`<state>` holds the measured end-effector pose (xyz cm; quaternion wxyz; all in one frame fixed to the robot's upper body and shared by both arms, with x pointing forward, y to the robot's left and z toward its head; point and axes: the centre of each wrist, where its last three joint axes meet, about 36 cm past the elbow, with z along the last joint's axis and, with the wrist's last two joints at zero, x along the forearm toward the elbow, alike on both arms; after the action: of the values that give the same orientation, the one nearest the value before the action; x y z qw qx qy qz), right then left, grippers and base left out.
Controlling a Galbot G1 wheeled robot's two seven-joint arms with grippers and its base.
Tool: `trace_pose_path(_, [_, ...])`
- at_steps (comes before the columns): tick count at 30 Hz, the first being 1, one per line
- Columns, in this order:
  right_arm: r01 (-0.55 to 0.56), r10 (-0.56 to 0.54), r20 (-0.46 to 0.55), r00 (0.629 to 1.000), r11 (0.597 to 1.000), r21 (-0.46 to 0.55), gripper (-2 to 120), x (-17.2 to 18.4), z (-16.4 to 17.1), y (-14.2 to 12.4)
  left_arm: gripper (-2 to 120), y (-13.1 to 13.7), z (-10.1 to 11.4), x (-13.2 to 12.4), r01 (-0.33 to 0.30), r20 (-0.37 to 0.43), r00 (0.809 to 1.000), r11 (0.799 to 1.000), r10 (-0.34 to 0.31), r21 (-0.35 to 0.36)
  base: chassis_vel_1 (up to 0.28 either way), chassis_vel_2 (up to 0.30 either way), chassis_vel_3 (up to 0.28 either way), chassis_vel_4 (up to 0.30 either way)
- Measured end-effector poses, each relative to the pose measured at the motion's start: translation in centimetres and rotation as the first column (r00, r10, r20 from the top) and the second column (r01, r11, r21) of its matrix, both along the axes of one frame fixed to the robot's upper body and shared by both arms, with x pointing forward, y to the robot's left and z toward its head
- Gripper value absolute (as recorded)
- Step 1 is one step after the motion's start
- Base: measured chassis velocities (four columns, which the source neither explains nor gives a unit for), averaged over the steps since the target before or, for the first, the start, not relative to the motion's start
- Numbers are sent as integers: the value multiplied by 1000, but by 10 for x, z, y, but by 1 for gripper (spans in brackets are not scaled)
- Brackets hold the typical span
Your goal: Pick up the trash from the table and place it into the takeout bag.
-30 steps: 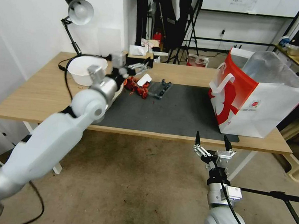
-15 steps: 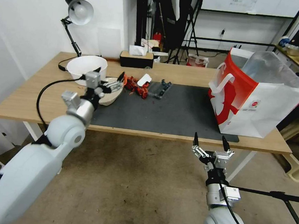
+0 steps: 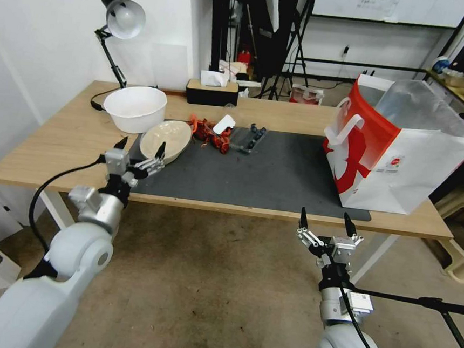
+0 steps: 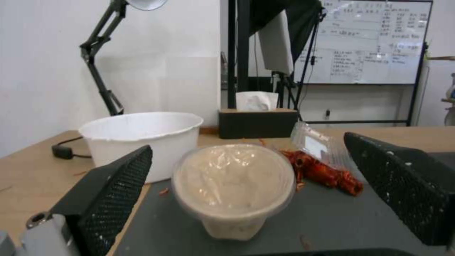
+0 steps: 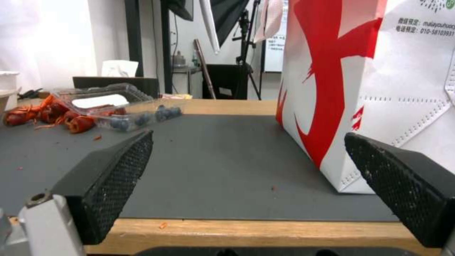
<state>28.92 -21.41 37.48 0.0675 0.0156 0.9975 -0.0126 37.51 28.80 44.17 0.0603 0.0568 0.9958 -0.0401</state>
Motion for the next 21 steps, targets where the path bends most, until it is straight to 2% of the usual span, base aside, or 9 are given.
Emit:
trace_pose_path(4, [-1,1,-1,1000,1000,-2,100,0,-1,-1,100,0,-9,-9,-11,5,1000,1000,11,1,0,0,0,0])
trace_pose_path(10, [-3,3,-4,1000,1000,-2,100,1,-5,0,100,-3,-40,-31,-29,-4,1000,1000,29,6,0,0,0,0])
trace_pose_path(21, [3,-3,-7,1000,1000,-3,100,-2,-6,-1,100,-10,-73,-43,-17,-29,999,1000,18,24,0,0,0,0])
